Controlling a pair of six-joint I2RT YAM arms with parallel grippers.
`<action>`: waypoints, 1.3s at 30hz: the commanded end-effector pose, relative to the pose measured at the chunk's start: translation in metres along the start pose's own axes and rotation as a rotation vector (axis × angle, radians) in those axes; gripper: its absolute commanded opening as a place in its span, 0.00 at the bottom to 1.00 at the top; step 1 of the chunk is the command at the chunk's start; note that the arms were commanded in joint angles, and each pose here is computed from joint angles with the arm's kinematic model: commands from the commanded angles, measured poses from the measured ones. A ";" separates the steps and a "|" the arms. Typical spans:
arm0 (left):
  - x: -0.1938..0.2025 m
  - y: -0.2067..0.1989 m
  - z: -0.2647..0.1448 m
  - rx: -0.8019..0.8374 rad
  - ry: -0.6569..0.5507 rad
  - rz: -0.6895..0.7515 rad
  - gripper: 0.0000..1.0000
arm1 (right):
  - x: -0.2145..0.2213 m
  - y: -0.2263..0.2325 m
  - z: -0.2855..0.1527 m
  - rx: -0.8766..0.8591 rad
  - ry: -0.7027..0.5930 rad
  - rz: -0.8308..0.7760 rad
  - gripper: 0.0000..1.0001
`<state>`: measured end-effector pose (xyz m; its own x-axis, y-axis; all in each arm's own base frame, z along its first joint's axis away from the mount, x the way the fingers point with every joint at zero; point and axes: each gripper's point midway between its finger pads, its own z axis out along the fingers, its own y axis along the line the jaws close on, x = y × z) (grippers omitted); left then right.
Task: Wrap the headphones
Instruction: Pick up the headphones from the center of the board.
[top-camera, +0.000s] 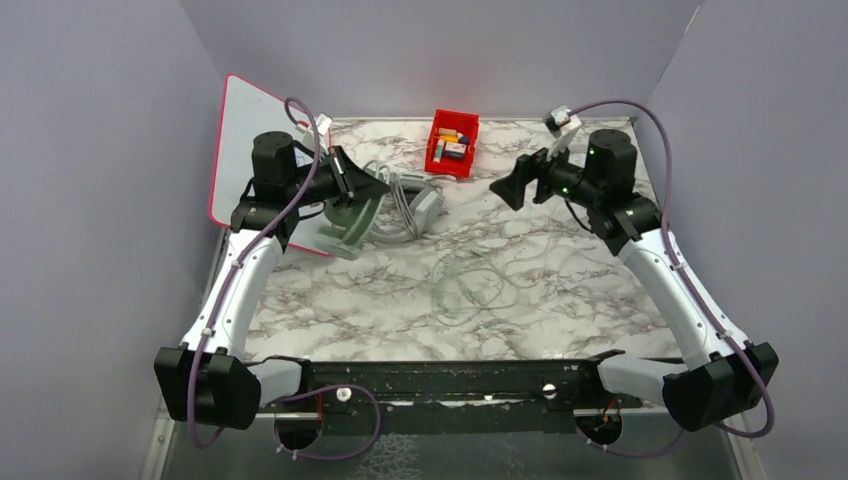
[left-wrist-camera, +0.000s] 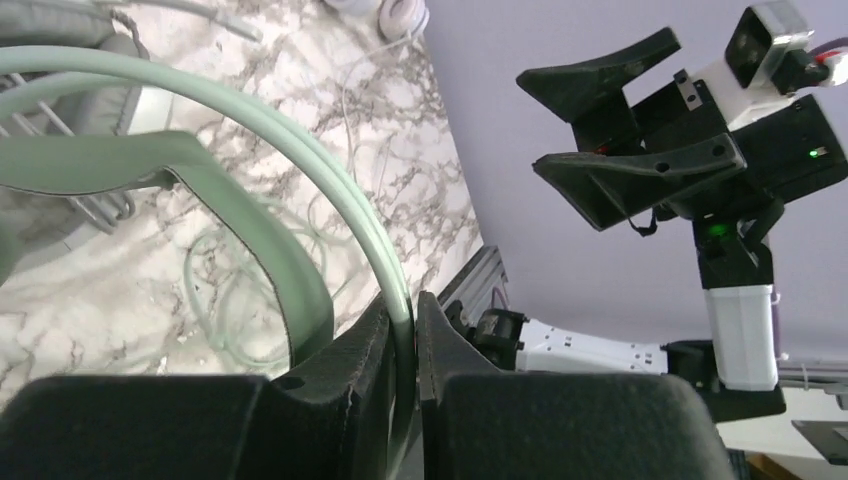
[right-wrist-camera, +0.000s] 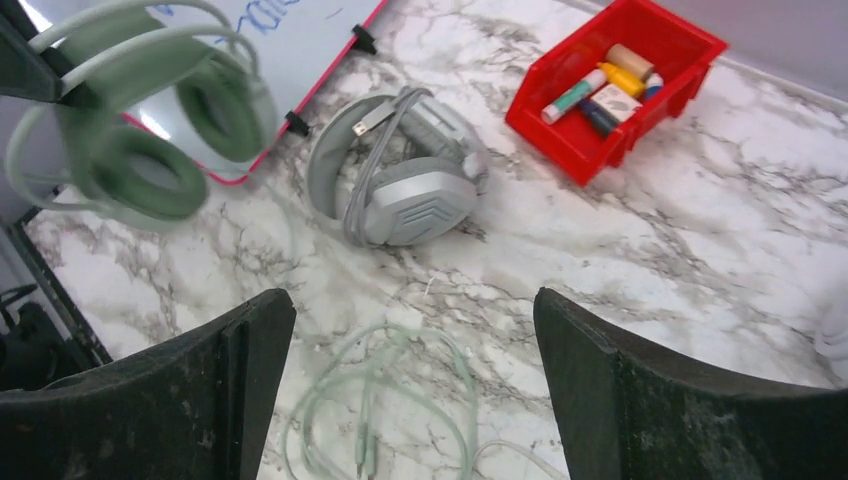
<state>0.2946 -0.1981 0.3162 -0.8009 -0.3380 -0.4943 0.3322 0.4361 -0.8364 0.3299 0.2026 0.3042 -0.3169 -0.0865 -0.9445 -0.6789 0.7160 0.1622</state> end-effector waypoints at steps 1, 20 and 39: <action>-0.021 -0.047 -0.012 0.179 -0.053 0.047 0.00 | -0.012 -0.021 -0.017 -0.007 -0.064 0.073 0.95; -0.009 -0.113 -0.028 0.409 -0.029 0.022 0.00 | 0.057 0.089 0.070 -0.356 -0.192 0.062 1.00; 0.007 -0.132 -0.035 0.478 0.013 0.037 0.00 | 0.021 0.116 0.133 -0.283 -0.483 0.153 0.86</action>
<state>0.2486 -0.2299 0.4121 -0.8298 -0.3339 -0.4472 0.4554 0.0580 -0.8884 0.3155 0.3743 0.2162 -0.2367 0.2225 -0.9458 -0.8246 0.4687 0.3167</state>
